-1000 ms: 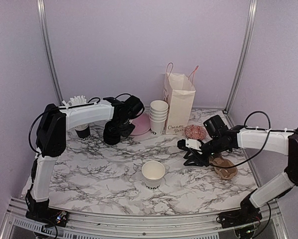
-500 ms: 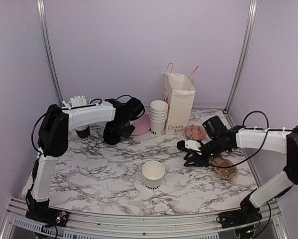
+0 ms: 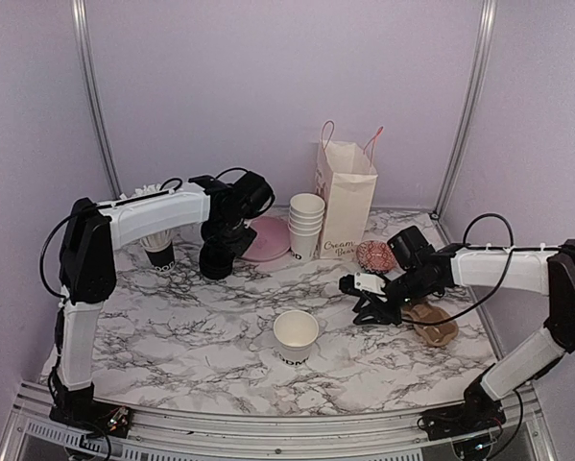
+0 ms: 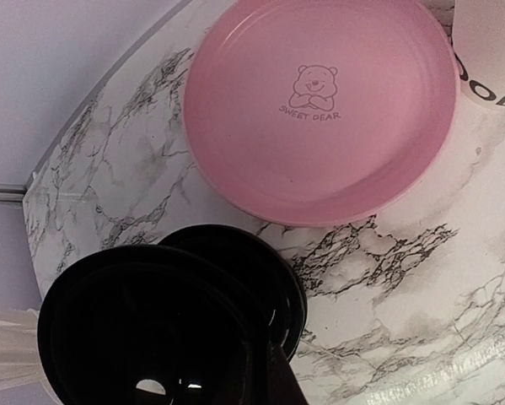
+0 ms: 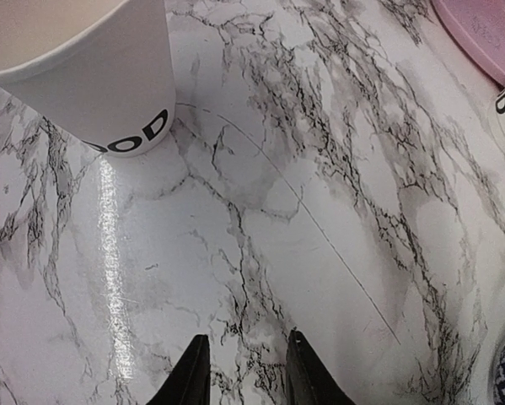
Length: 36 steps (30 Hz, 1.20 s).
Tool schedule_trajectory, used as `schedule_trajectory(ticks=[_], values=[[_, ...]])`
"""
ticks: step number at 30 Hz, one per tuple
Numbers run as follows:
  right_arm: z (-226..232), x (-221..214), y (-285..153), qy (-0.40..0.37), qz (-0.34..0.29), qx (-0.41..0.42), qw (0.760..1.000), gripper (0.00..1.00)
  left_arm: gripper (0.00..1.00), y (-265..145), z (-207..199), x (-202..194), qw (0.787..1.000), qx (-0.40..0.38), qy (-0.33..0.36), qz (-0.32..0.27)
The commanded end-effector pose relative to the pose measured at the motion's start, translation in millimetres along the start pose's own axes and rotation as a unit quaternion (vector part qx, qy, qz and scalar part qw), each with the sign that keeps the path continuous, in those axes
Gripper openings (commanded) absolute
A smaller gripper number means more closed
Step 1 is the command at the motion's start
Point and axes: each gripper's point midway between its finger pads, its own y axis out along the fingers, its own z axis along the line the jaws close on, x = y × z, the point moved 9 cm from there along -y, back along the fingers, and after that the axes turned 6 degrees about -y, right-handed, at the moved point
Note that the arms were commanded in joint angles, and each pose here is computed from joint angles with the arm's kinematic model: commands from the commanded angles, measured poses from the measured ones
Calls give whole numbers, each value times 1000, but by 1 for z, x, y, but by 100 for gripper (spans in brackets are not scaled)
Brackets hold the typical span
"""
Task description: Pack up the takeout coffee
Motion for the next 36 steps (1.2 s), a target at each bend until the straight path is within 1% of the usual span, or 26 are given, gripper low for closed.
schedule_trajectory(ticks=[1, 4, 6, 9, 11, 12, 15, 17, 18, 21, 23, 26, 27, 29, 30, 31, 33, 36], values=[[2, 4, 3, -3, -1, 12, 1000, 30, 6, -39, 18, 4, 999, -27, -19, -18], [-1, 13, -6, 0, -18, 8, 1000, 28, 6, -62, 18, 8, 995, -92, -33, -32], [-6, 28, -23, -1, -49, 5, 999, 27, 7, -89, 19, 13, 984, -166, -38, -50], [-23, 56, -59, 7, -111, -9, 994, 28, 7, -128, 19, 19, 957, -278, -41, -74], [-36, 75, -84, 24, -161, -18, 986, 31, 7, -154, 21, 22, 935, -341, -46, -91], [-41, 83, -95, 38, -189, -15, 981, 34, 7, -165, 22, 22, 923, -368, -46, -100], [-50, 105, -120, 38, -263, -18, 964, 58, 7, -200, 26, 23, 880, -452, -50, -138], [-51, 117, -132, 32, -303, -10, 952, 71, 7, -222, 30, 21, 849, -502, -49, -158], [-52, 124, -138, 32, -324, 2, 946, 78, 7, -231, 32, 21, 837, -519, -50, -167], [-64, 137, -143, 71, -361, 50, 929, 97, 7, -256, 40, 20, 806, -557, -55, -195], [-73, 144, -142, 103, -383, 74, 915, 99, 8, -269, 45, 19, 783, -578, -68, -221], [-85, 159, -149, 137, -414, 73, 897, 99, 9, -279, 51, 15, 747, -603, -103, -262], [-89, 166, -153, 146, -424, 73, 891, 99, 8, -286, 54, 12, 727, -615, -110, -283], [-96, 184, -158, 156, -440, 92, 879, 99, 8, -297, 61, 6, 682, -639, -126, -332], [-98, 191, -158, 165, -444, 106, 874, 99, 8, -307, 68, 1, 656, -650, -132, -359], [-99, 198, -156, 165, -448, 115, 871, 99, 8, -310, 69, -1, 642, -657, -136, -370], [-98, 209, -149, 161, -452, 132, 868, 99, 8, -314, 71, -1, 632, -663, -138, -376], [-95, 222, -137, 160, -449, 160, 864, 99, 8, -312, 70, -1, 630, -667, -146, -370]])
